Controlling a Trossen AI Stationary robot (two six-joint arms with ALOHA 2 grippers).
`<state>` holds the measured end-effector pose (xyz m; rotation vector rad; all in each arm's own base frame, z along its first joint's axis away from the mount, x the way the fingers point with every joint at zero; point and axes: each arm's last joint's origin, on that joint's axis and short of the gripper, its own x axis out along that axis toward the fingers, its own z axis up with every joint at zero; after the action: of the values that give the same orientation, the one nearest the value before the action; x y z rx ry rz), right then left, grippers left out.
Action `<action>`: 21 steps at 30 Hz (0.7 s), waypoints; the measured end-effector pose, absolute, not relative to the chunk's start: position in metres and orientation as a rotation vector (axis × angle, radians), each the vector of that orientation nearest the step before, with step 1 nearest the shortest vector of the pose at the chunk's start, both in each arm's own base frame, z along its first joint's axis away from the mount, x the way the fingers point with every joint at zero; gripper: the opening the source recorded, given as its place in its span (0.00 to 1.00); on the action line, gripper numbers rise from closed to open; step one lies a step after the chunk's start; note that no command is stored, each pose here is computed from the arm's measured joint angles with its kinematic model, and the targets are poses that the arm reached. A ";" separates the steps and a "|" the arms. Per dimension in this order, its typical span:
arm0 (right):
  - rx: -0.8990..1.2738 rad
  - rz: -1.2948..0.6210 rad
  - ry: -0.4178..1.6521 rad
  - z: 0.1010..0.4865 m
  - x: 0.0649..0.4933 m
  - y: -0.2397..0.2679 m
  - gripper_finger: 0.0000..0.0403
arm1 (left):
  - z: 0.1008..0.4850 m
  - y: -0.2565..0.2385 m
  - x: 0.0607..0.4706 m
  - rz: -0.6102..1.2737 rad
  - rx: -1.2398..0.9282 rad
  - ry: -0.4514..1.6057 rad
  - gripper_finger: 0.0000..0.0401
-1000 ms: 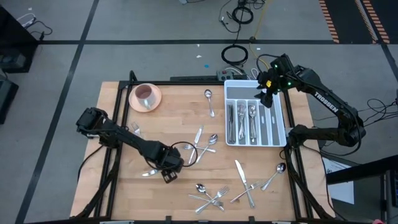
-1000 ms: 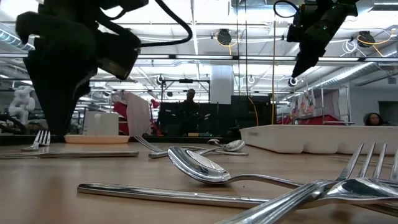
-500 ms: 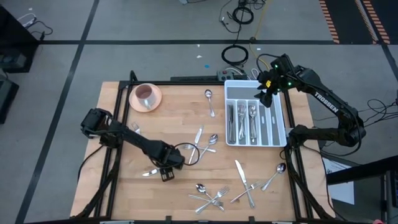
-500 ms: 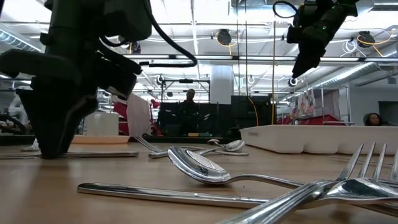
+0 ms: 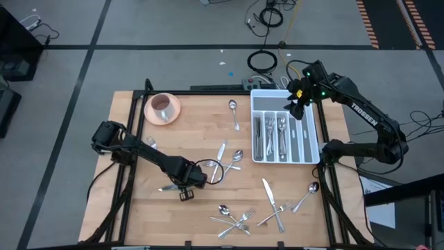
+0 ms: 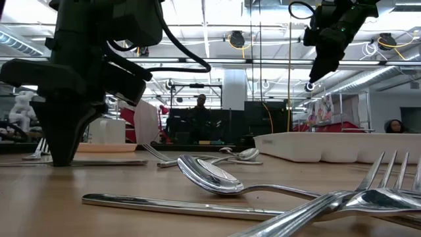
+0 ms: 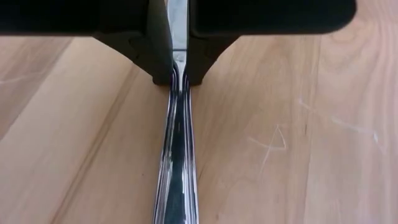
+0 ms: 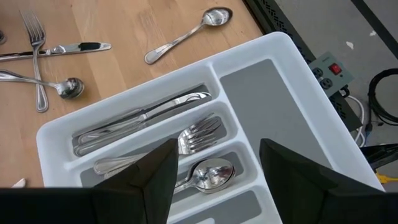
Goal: Sort silverware
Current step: Put the silver knife into the white cutlery tray
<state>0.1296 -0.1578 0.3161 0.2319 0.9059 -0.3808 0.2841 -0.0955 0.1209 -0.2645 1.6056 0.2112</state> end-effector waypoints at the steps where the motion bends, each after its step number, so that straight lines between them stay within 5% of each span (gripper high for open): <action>1: 0.227 -0.379 0.906 0.316 0.130 -0.158 0.54 | 0.125 -0.095 0.284 0.211 -0.270 1.597 0.06; 17: 0.171 -0.366 0.893 0.317 0.131 -0.160 0.54 | 0.183 -0.094 0.301 0.318 -0.400 1.389 0.00; 21: 0.097 -0.240 0.858 0.314 0.154 -0.156 0.57 | 0.187 -0.093 0.296 0.375 -0.430 1.404 0.01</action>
<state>0.1537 -0.1562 0.3143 0.0974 0.8579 -0.2405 0.2958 -0.0929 0.1871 -0.4301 1.4035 0.3754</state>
